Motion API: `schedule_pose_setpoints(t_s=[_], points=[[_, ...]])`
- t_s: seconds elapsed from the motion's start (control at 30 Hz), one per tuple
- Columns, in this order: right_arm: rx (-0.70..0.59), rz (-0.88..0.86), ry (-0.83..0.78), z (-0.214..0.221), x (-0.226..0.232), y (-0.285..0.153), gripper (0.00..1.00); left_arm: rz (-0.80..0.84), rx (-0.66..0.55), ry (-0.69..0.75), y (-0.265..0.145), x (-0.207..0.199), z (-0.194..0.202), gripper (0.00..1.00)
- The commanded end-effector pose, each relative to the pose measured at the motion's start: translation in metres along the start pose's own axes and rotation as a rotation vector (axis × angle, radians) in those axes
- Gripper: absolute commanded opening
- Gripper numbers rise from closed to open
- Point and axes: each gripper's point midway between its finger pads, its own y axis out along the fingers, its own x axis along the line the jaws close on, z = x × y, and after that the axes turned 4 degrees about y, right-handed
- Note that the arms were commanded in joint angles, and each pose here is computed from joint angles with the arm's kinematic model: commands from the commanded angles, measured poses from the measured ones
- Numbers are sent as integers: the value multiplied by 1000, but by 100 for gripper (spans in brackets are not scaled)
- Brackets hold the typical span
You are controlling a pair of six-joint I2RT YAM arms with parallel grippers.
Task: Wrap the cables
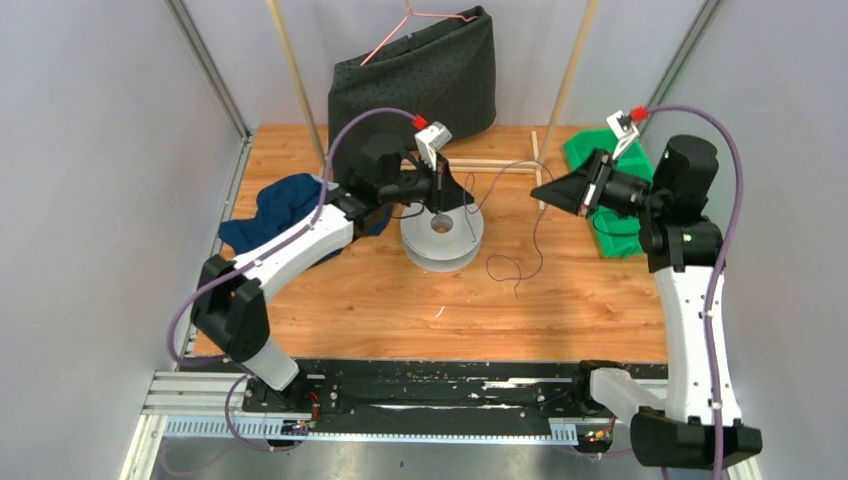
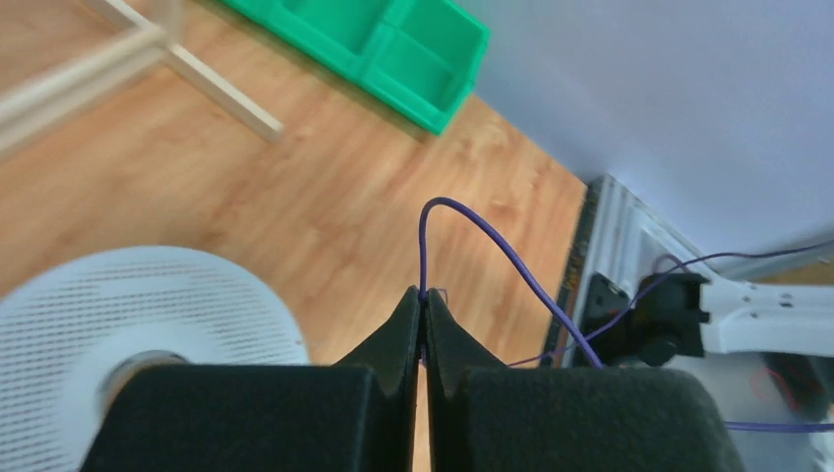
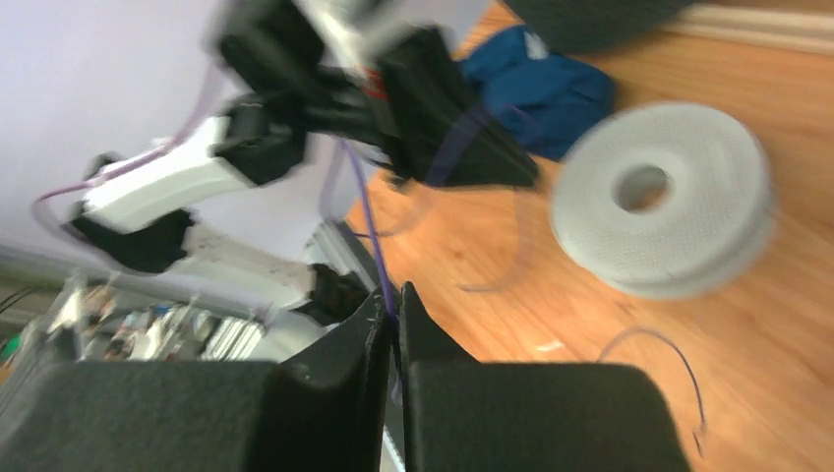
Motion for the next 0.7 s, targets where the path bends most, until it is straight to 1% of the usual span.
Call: schedule_pose_setpoints(t_s=[0.0, 0.03, 0.07, 0.1, 0.17, 0.27, 0.33, 0.4, 0.47, 0.53, 0.57, 0.67], points=[[92, 390, 32, 64, -77, -36, 23, -184, -5, 149, -32, 9, -29, 0], [117, 483, 33, 75, -95, -45, 38, -200, -18, 160, -34, 9, -36, 0], [133, 563, 37, 84, -108, -54, 49, -209, -30, 172, -37, 7, -43, 0], [146, 594, 27, 89, -113, -59, 57, -213, -44, 188, -40, 4, -53, 0], [135, 583, -13, 84, -105, -61, 65, -221, -59, 221, -45, -1, -66, 0], [88, 446, -137, 59, -62, -54, 73, -215, -61, 287, -51, -8, -77, 0], [54, 361, -188, 43, -38, -49, 78, -230, -65, 320, -55, -8, -82, 0], [-5, 303, -187, 23, -24, -40, 78, -236, -74, 339, -57, -9, -86, 0], [-80, 231, -148, 5, -14, -27, 78, -230, -89, 345, -57, -11, -89, 0], [-100, 151, -160, 1, -2, -5, 78, -213, -102, 348, -57, -15, -91, 0], [-104, 155, -179, -1, -3, 3, 78, -200, -105, 352, -56, -17, -91, 0], [-56, 171, -217, -2, -7, 28, 78, -176, -94, 372, -57, -22, -91, 0]])
